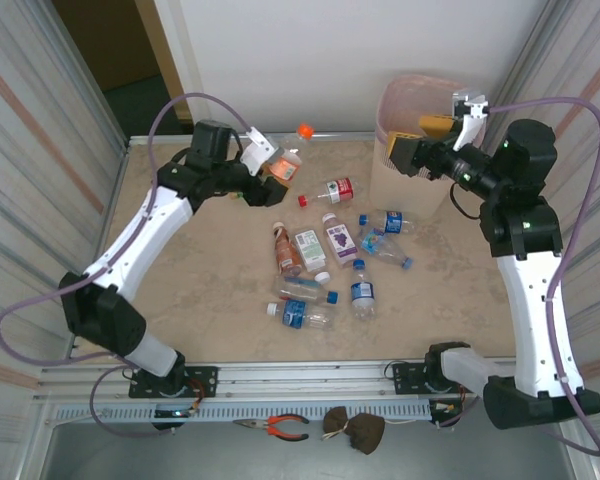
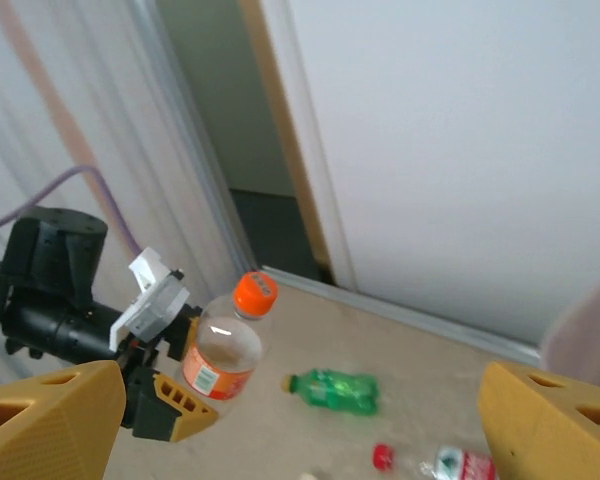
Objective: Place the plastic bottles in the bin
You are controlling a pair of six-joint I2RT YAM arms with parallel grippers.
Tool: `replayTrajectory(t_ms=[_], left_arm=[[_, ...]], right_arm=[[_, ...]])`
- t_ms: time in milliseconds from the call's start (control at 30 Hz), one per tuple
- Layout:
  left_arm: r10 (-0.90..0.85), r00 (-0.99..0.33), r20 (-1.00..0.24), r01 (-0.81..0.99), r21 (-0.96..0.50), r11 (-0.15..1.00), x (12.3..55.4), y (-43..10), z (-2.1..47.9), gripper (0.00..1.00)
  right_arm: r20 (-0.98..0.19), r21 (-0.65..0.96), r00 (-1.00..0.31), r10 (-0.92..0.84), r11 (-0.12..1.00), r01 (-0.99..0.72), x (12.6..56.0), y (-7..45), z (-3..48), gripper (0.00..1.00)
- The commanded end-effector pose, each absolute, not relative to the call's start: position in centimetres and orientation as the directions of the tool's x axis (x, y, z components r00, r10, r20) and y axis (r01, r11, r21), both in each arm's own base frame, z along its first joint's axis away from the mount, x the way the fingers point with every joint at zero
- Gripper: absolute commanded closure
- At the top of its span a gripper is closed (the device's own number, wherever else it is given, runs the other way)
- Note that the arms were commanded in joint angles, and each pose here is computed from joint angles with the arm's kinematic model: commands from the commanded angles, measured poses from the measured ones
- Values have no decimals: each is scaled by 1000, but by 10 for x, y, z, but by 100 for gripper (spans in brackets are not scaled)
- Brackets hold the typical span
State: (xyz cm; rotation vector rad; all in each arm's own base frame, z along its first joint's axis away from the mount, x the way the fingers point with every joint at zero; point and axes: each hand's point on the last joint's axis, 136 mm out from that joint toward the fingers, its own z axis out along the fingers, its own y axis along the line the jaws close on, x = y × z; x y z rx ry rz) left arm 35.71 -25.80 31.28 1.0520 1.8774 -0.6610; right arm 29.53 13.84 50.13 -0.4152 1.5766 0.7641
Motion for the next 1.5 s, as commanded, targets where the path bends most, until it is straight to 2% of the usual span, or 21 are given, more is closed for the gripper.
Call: replayTrajectory(t_ms=[0,300,567,833,1067,1333,1467], left_arm=[[233,-172,-957,915,-68,398,332,-273,372,50],[20,-48,-999,973,-42,228,279,-279,442,51],[-44,72,-996,993,67,101,223,-287,481,51],[-83,128,-988,991,125,39,188,-291,500,51],[-93,142,-985,989,138,53,182,-293,504,51],[-108,151,-983,988,146,51,180,-293,507,51],[-112,157,-981,987,151,59,181,-293,508,51]], right_arm=[[-985,139,-44,169,604,-785,268,163,530,9],[-989,6,54,137,405,-914,227,221,539,4],[-985,-23,69,158,274,-962,201,260,556,1],[-988,-21,50,146,194,-981,190,290,560,0],[-994,-45,54,90,105,-993,174,312,548,6],[-997,-42,48,64,104,-994,174,317,540,15],[-997,-40,47,64,106,-994,175,318,541,24]])
